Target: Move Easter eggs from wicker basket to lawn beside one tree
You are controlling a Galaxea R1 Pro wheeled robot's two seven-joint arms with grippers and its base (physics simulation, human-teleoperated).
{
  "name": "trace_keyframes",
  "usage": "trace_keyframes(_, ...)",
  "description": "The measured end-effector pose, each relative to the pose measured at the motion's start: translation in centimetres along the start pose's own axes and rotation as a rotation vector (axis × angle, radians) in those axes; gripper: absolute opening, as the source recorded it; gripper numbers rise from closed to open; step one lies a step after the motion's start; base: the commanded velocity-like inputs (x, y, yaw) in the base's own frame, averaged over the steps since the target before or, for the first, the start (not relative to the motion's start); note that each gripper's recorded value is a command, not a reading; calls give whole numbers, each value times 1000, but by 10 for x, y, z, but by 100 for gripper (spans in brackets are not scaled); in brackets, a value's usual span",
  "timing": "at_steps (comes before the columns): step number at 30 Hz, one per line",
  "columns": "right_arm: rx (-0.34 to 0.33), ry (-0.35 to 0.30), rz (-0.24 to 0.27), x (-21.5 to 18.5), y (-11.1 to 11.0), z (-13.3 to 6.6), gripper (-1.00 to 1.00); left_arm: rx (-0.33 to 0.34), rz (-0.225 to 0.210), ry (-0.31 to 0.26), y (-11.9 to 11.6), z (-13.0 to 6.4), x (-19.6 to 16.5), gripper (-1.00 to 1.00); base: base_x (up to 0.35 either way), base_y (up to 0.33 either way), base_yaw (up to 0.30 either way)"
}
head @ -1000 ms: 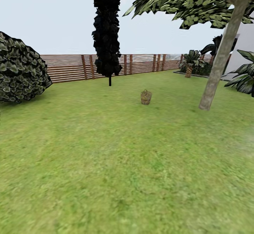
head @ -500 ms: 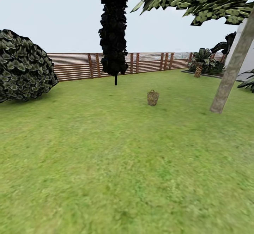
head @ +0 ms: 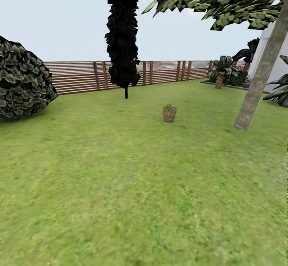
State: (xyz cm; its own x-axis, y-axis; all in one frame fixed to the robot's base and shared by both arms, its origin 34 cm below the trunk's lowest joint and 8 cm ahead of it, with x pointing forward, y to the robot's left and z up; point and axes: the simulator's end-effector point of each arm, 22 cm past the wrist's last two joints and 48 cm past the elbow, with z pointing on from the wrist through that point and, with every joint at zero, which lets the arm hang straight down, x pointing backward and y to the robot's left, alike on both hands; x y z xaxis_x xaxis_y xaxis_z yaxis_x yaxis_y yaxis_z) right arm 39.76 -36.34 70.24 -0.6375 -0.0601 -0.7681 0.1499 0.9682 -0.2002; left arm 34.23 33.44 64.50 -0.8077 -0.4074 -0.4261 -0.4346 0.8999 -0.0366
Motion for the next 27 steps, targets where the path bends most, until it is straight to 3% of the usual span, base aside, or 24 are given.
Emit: trace_keyframes(27, 1, -20, 5, -9, 0, 1, 100, 9, -3, -19, -3, -2, -8, 100, 332, 0, -127)
